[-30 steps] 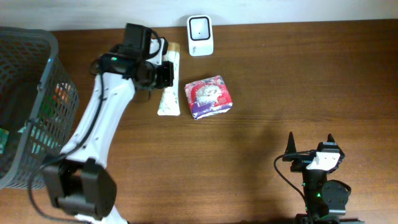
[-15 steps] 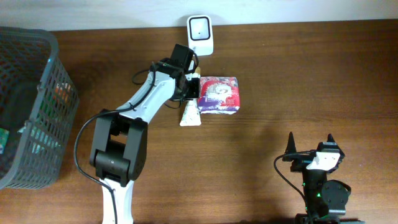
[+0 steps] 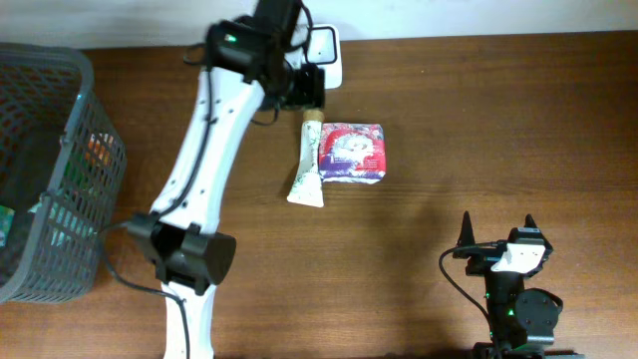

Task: Scan the item barcode
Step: 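Place the white tube beside the package with the left gripper, then grasp the green wipes pack from the basket and set it left of the tube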

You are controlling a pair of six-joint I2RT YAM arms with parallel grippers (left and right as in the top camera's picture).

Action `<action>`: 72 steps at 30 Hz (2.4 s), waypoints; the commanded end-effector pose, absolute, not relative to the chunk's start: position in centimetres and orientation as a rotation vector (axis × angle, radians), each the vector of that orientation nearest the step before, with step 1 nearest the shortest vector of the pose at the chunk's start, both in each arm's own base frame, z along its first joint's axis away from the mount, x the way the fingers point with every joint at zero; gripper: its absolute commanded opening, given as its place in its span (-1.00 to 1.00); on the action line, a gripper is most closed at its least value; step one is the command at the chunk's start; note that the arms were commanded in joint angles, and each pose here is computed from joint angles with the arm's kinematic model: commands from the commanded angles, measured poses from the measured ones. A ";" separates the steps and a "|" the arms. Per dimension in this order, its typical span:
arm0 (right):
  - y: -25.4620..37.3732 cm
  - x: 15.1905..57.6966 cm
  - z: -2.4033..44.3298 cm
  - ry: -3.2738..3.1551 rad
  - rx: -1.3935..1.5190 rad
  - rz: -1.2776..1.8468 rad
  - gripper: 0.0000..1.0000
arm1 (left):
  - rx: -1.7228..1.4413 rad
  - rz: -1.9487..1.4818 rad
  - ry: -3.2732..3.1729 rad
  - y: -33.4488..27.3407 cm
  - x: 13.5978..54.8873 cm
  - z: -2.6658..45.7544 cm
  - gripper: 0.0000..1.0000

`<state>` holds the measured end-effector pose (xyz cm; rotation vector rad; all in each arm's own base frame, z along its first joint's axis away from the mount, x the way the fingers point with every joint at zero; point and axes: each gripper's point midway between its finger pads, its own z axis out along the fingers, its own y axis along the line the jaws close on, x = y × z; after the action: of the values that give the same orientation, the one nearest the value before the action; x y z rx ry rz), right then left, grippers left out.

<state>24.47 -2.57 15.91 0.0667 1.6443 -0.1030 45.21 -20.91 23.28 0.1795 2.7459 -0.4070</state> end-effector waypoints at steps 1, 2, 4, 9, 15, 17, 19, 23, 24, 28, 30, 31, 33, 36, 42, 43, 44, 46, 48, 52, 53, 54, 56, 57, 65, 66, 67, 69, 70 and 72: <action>-2.4 24.5 15.6 1.648 0.069 -0.093 0.97 | 0.198 -0.391 2.498 -16.3 45.7 33.1 0.98; -2.4 24.5 15.6 1.648 0.069 -0.093 0.97 | 0.137 -0.376 2.453 -13.5 44.9 35.5 0.98; -2.4 24.5 15.6 1.648 0.069 -0.093 0.98 | 0.004 -0.340 2.343 -7.9 44.4 39.2 0.98; -2.4 24.5 15.6 1.648 0.069 -0.093 0.97 | -0.533 -0.273 2.158 11.5 41.0 42.9 0.98; -2.4 24.5 15.6 1.648 0.069 -0.093 0.97 | -0.815 -0.154 2.322 24.8 36.3 35.2 0.38; -2.4 24.5 15.6 1.648 0.069 -0.093 0.97 | -0.948 -0.093 2.456 26.5 35.0 30.6 0.53; -2.4 24.5 15.6 1.648 0.069 -0.093 0.97 | -1.068 -0.010 2.613 27.8 33.3 25.4 0.59; -2.4 24.5 15.6 1.648 0.069 -0.093 0.97 | -1.172 0.066 2.769 29.2 32.0 16.7 0.61; -2.4 24.5 15.6 1.648 0.069 -0.093 0.97 | -1.190 0.062 2.781 29.3 32.0 15.0 0.61; -2.4 24.5 15.6 1.648 0.069 -0.093 0.97 | -1.227 0.058 2.864 28.6 30.5 8.2 0.49; -2.4 24.5 15.6 1.648 0.069 -0.093 0.97 | -1.234 0.049 2.880 28.2 30.0 6.0 0.29; -2.4 24.5 15.6 1.648 0.069 -0.093 0.97 | -1.234 0.047 2.883 28.1 29.9 5.2 0.14; -2.4 24.5 15.6 1.648 0.069 -0.093 0.97 | -1.239 0.042 2.893 27.7 29.5 4.1 -0.34; -2.4 24.5 15.6 1.648 0.069 -0.093 0.97 | -1.235 0.041 2.881 28.0 29.9 4.8 -1.00; -2.4 24.5 15.6 1.648 0.069 -0.093 0.98 | -1.089 0.029 2.594 30.1 35.0 21.5 -1.00; -2.4 24.5 15.6 1.648 0.069 -0.093 0.97 | -1.044 0.078 2.501 30.3 35.3 26.1 -1.00; -2.4 24.5 15.6 1.648 0.069 -0.093 0.97 | -1.032 0.101 2.442 30.2 35.1 28.8 -1.00; -2.4 24.5 15.6 1.648 0.069 -0.093 0.98 | -1.037 0.126 2.266 29.0 34.1 35.2 -1.00; -2.4 24.5 15.6 1.648 0.069 -0.093 0.98 | -0.807 -0.049 2.146 24.8 35.0 40.7 -1.00; -2.4 24.5 15.6 1.648 0.069 -0.093 0.97 | -0.464 -0.251 2.019 17.3 34.4 47.3 -1.00; -2.4 24.5 15.6 1.648 0.069 -0.093 0.97 | -0.384 -0.326 2.004 14.8 34.6 48.2 -1.00; -2.4 24.5 15.6 1.648 0.069 -0.093 0.97 | -0.280 -0.408 2.014 11.4 35.6 48.6 -1.00; -2.4 24.5 15.6 1.648 0.069 -0.093 0.97 | -0.084 -0.469 2.070 6.2 37.3 47.7 -1.00; -2.4 24.5 15.6 1.648 0.069 -0.093 0.97 | -0.018 -0.484 2.119 3.7 38.3 46.6 -1.00; -2.4 24.5 15.6 1.648 0.069 -0.093 0.97 | 0.317 -0.324 2.627 -11.0 45.6 25.7 -1.00; -2.4 24.5 15.6 1.648 0.069 -0.093 0.97 | 0.333 -0.331 2.631 -11.9 46.4 23.3 -1.00; -2.4 24.5 15.6 1.648 0.069 -0.093 0.97 | 0.301 -0.352 2.651 -12.9 47.0 19.5 -1.00; -2.4 24.5 15.6 1.648 0.069 -0.093 0.97 | 0.219 -0.380 2.691 -13.7 46.9 14.5 -1.00; -2.4 24.5 15.6 1.648 0.069 -0.093 0.98 | 0.223 -0.383 2.695 -14.0 46.8 12.6 -1.00; -2.4 24.5 15.6 1.648 0.069 -0.093 0.97 | 0.257 -0.390 2.703 -15.0 45.7 8.2 -0.97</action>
<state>24.46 -2.56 15.90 0.0667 1.6446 -0.1018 46.94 -13.98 10.86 0.2566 2.6983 -0.3764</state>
